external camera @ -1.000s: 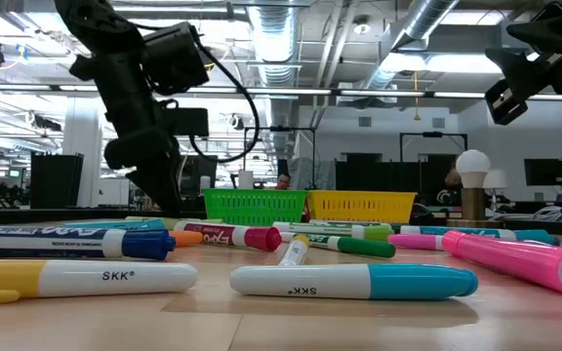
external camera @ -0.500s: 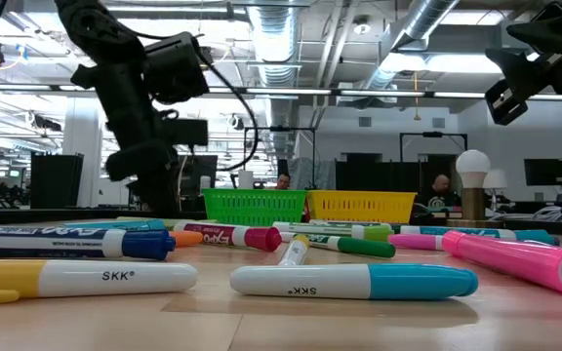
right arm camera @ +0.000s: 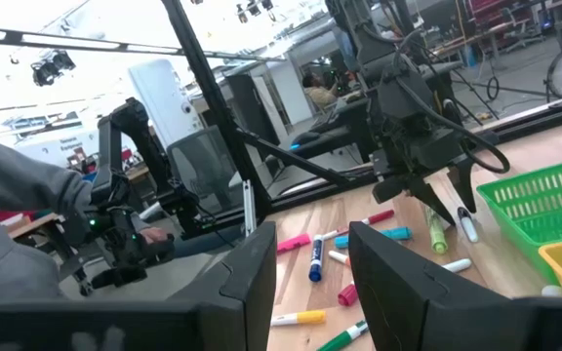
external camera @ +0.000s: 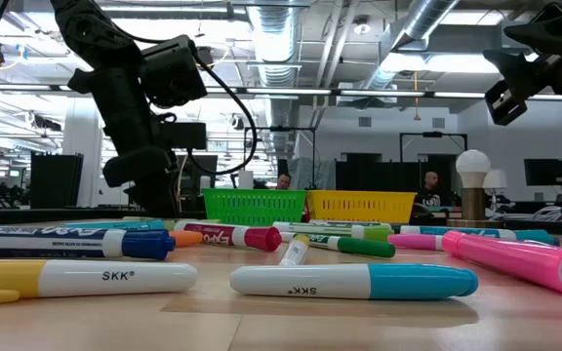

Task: Pick & Place Markers
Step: Put the black small marker into the blue bin

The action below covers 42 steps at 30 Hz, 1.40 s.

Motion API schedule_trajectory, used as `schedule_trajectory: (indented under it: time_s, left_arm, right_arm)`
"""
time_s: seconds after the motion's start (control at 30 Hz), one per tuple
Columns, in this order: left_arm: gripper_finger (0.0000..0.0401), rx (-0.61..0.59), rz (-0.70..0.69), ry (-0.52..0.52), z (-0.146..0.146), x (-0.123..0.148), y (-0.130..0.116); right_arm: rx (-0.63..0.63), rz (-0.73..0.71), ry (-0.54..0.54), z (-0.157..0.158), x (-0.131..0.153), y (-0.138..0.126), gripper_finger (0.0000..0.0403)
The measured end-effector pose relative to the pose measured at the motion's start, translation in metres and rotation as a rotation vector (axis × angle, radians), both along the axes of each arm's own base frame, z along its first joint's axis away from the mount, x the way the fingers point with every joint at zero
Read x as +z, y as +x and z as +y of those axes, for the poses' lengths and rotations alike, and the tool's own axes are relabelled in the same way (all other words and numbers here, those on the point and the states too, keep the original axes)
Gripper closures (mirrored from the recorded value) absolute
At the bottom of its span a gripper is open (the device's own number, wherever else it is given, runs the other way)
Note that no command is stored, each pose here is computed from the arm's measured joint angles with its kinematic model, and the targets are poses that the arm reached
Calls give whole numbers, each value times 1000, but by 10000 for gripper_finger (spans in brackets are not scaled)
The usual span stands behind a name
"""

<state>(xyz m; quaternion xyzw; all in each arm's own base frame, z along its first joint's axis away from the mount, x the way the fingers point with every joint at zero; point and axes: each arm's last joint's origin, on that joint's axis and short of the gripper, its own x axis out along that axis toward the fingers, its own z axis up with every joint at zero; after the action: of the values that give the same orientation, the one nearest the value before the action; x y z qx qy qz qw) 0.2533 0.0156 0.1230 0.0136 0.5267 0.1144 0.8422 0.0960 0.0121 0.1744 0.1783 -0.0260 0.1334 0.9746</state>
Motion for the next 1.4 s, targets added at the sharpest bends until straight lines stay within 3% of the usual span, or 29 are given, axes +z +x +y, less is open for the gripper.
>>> schedule_trajectory:
  time_s: [0.6, 1.03, 1.4]
  left_arm:
    - [255, -11, -39, 10, 0, 1, 4]
    - [383, 1, -63, 8, 0, 3, 5]
    - [397, -63, -51, -94, -5, 14, -3]
  right_arm:
    - [-1, 0, 0, 0, 0, 0, 283]
    - [-1, 0, 0, 0, 0, 0, 283]
    - [-1, 0, 0, 0, 0, 0, 283]
